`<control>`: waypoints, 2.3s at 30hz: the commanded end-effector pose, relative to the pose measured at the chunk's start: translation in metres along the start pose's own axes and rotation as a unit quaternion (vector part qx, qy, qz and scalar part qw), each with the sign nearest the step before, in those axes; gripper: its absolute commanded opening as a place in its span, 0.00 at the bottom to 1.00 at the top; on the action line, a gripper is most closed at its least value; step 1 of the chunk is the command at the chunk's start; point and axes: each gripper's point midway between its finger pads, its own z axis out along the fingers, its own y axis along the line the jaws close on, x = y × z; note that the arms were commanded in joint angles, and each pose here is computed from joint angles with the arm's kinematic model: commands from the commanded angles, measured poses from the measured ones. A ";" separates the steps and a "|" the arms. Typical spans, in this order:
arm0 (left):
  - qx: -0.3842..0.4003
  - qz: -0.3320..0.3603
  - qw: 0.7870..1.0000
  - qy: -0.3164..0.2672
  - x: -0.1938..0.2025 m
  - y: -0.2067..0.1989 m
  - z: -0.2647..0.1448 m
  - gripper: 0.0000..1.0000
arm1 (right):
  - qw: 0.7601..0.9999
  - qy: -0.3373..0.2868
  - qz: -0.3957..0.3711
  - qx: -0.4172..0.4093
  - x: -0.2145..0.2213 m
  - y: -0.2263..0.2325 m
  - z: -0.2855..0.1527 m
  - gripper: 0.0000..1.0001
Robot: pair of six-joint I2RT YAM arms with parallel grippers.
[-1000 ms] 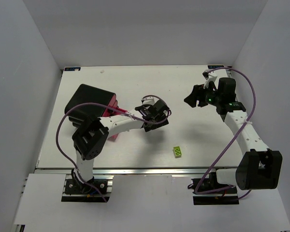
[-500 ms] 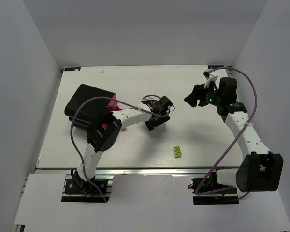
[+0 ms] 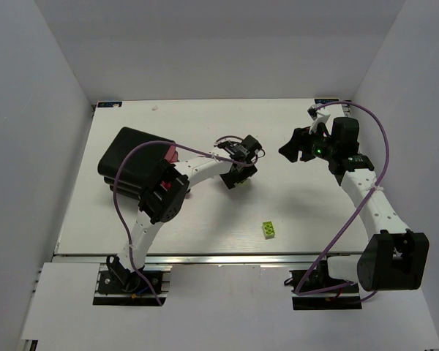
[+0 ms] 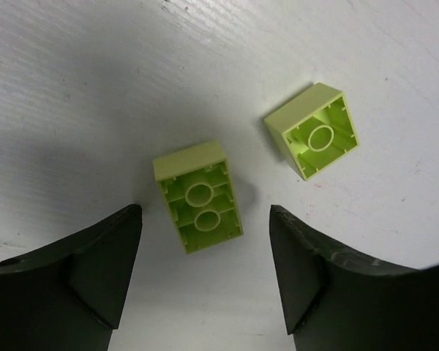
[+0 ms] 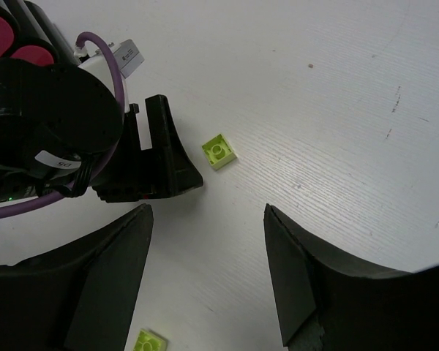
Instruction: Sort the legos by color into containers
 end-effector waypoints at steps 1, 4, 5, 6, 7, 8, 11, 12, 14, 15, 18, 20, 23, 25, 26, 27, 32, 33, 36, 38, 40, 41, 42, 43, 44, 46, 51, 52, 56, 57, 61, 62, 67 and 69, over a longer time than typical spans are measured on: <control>-0.046 0.003 0.999 -0.005 -0.002 0.022 0.013 0.79 | 0.999 -0.035 -0.030 -0.009 -0.022 0.007 -0.008 0.68; -0.055 0.002 0.998 -0.003 -0.004 0.028 0.017 0.73 | 0.999 -0.035 -0.030 -0.010 -0.022 0.007 -0.008 0.68; -0.054 0.004 0.999 -0.001 -0.003 0.027 0.017 0.71 | 0.999 -0.035 -0.030 -0.009 -0.022 0.007 -0.008 0.68; -0.056 0.007 0.998 0.001 -0.002 0.029 0.017 0.69 | 0.999 -0.037 -0.030 -0.008 -0.023 0.006 -0.009 0.68; -0.059 0.010 0.998 0.002 -0.001 0.030 0.018 0.66 | 0.999 -0.036 -0.031 -0.010 -0.023 0.007 -0.008 0.68; -0.059 0.008 0.998 0.003 -0.005 0.032 0.019 0.62 | 0.999 -0.036 -0.030 -0.011 -0.022 0.007 -0.008 0.68; -0.058 0.016 0.998 0.006 -0.004 0.032 0.018 0.53 | 0.999 -0.036 -0.030 -0.012 -0.022 0.008 -0.008 0.68; -0.058 0.021 0.998 0.006 -0.005 0.032 0.017 0.50 | 0.999 -0.035 -0.029 -0.011 -0.021 0.007 -0.008 0.68; -0.049 0.028 0.998 0.003 -0.008 0.029 0.010 0.40 | 0.999 -0.035 -0.028 -0.011 -0.021 0.007 -0.008 0.68; -0.045 0.040 0.998 -0.005 -0.013 0.028 0.005 0.34 | 0.999 -0.034 -0.028 -0.014 -0.020 0.008 -0.007 0.68; -0.031 0.086 0.994 -0.054 -0.035 0.021 -0.022 0.17 | 0.999 -0.031 -0.027 -0.017 -0.019 0.007 -0.006 0.67; -0.026 0.123 0.989 -0.082 -0.046 0.020 -0.039 0.09 | 0.999 -0.029 -0.026 -0.020 -0.017 0.009 -0.005 0.67; -0.034 0.194 0.974 -0.110 -0.062 0.039 -0.065 0.02 | 0.999 -0.030 -0.026 -0.023 -0.018 0.009 -0.006 0.66; -0.059 0.247 0.958 -0.132 -0.073 0.068 -0.082 0.01 | 0.999 -0.029 -0.026 -0.024 -0.017 0.010 -0.005 0.66; -0.069 0.256 0.954 -0.138 -0.081 0.079 -0.087 0.01 | 0.999 -0.030 -0.026 -0.024 -0.018 0.009 -0.006 0.65; -0.076 0.284 0.946 -0.140 -0.083 0.090 -0.092 0.01 | 0.999 -0.029 -0.026 -0.025 -0.017 0.010 -0.005 0.65; -0.116 0.328 0.922 -0.172 -0.101 0.135 -0.121 0.01 | 0.999 -0.026 -0.024 -0.032 -0.014 0.011 -0.003 0.64; -0.130 0.340 0.915 -0.173 -0.103 0.142 -0.124 0.01 | 0.999 -0.024 -0.024 -0.035 -0.013 0.012 -0.003 0.64; -0.181 0.358 0.895 -0.195 -0.115 0.158 -0.127 0.03 | 0.999 -0.023 -0.020 -0.037 -0.012 0.012 -0.002 0.64; -0.210 0.368 0.883 -0.200 -0.119 0.168 -0.127 0.03 | 0.999 -0.021 -0.018 -0.036 -0.010 0.011 -0.001 0.64; -0.244 0.378 0.867 -0.214 -0.126 0.175 -0.126 0.04 | 0.999 -0.022 -0.020 -0.037 -0.010 0.012 -0.001 0.64; -0.253 0.380 0.863 -0.217 -0.127 0.177 -0.125 0.04 | 0.999 -0.022 -0.018 -0.035 -0.010 0.010 -0.001 0.64; -0.269 0.385 0.854 -0.224 -0.131 0.180 -0.124 0.04 | 0.999 -0.021 -0.018 -0.037 -0.009 0.011 -0.001 0.64; -0.276 0.386 0.850 -0.229 -0.132 0.181 -0.124 0.04 | 0.999 -0.021 -0.018 -0.034 -0.010 0.009 -0.001 0.64; -0.281 0.388 0.847 -0.231 -0.134 0.181 -0.123 0.05 | 0.999 -0.021 -0.018 -0.036 -0.009 0.010 -0.001 0.64; -0.292 0.391 0.839 -0.241 -0.138 0.177 -0.122 0.05 | 0.999 -0.018 -0.017 -0.038 -0.008 0.011 0.001 0.63; -0.303 0.404 0.828 -0.243 -0.142 0.168 -0.115 0.10 | 0.999 -0.018 -0.017 -0.039 -0.008 0.011 0.000 0.64; -0.306 0.411 0.823 -0.244 -0.139 0.166 -0.113 0.15 | 0.999 -0.017 -0.018 -0.039 -0.007 0.011 0.001 0.64; -0.313 0.416 0.818 -0.244 -0.139 0.165 -0.106 0.26 | 0.999 -0.017 -0.018 -0.039 -0.007 0.010 0.001 0.64; -0.316 0.417 0.816 -0.245 -0.139 0.165 -0.105 0.28 | 0.999 -0.016 -0.017 -0.040 -0.007 0.010 0.001 0.64; -0.326 0.421 0.809 -0.248 -0.140 0.166 -0.102 0.37 | 0.999 -0.015 -0.016 -0.042 -0.006 0.011 0.002 0.64; -0.329 0.422 0.807 -0.250 -0.141 0.166 -0.101 0.44 | 0.999 -0.016 -0.017 -0.042 -0.007 0.011 0.001 0.64; -0.334 0.425 0.803 -0.249 -0.141 0.165 -0.100 0.58 | 0.999 -0.015 -0.016 -0.043 -0.006 0.011 0.001 0.64; -0.334 0.424 0.804 -0.252 -0.142 0.164 -0.101 0.62 | 0.999 -0.015 -0.016 -0.043 -0.006 0.011 0.001 0.64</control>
